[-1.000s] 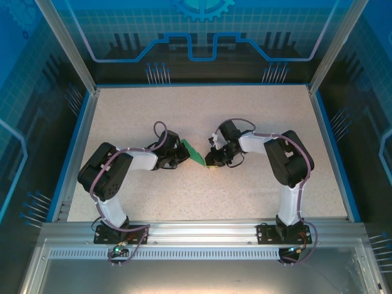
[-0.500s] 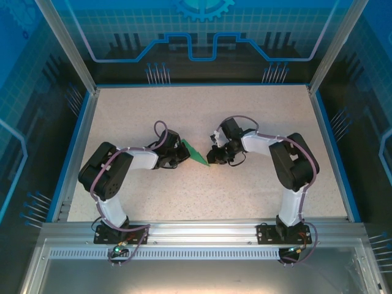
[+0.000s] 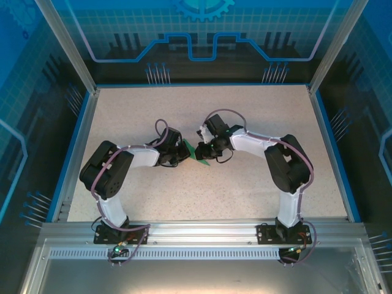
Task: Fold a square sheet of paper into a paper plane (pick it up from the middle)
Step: Fold the wing for the fifth time at the center of the table.
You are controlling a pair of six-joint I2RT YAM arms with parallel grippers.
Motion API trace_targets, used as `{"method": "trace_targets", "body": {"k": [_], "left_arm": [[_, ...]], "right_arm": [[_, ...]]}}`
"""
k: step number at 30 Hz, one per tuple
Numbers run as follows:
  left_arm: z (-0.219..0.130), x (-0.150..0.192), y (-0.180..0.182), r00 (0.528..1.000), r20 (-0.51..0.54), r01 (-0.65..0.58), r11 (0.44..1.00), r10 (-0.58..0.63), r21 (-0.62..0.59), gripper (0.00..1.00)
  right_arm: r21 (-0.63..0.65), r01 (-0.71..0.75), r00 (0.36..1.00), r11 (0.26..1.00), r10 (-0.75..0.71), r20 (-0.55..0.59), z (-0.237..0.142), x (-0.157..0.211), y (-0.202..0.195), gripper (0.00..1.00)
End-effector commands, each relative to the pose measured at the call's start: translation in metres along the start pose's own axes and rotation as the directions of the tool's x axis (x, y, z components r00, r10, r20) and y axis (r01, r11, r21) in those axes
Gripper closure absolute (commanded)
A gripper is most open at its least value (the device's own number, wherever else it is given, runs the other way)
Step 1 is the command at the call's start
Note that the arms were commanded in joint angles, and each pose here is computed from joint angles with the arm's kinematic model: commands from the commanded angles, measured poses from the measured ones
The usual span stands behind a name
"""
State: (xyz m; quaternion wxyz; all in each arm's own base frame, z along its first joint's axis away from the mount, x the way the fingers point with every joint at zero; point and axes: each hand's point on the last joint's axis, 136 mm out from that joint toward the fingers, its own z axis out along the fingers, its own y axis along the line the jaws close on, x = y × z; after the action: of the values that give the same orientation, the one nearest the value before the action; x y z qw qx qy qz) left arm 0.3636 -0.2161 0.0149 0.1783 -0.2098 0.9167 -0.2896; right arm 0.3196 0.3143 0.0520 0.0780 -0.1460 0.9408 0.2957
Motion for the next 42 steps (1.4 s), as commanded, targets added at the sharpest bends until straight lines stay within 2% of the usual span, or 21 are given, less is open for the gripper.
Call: {"method": "trace_targets", "body": {"k": [1, 10, 28, 39, 42], "left_arm": [[0.008, 0.012, 0.033, 0.999, -0.047, 0.017, 0.992, -0.023, -0.122, 0.96], [0.008, 0.012, 0.033, 0.999, -0.046, 0.018, 0.992, -0.024, -0.128, 0.96], [0.010, 0.012, 0.036, 0.998, -0.049, 0.018, 0.989, -0.025, -0.146, 0.96], [0.010, 0.012, 0.037, 0.998, -0.051, 0.015, 0.988, -0.023, -0.151, 0.97], [0.009, 0.012, 0.036, 0.998, -0.052, 0.013, 0.989, -0.021, -0.148, 0.97]], "right_arm": [[0.031, -0.038, 0.997, 0.999, 0.040, -0.068, 0.013, 0.010, -0.007, 0.87], [0.107, -0.090, 0.989, 0.990, 0.101, -0.106, 0.019, 0.023, -0.039, 0.89], [0.136, -0.172, 0.968, 0.976, 0.193, -0.159, 0.010, 0.063, -0.081, 0.91], [0.101, -0.227, 0.949, 0.969, 0.243, -0.200, -0.004, 0.097, -0.093, 0.92], [0.066, -0.209, 0.965, 0.976, 0.216, -0.148, -0.020, 0.085, -0.083, 0.92]]}}
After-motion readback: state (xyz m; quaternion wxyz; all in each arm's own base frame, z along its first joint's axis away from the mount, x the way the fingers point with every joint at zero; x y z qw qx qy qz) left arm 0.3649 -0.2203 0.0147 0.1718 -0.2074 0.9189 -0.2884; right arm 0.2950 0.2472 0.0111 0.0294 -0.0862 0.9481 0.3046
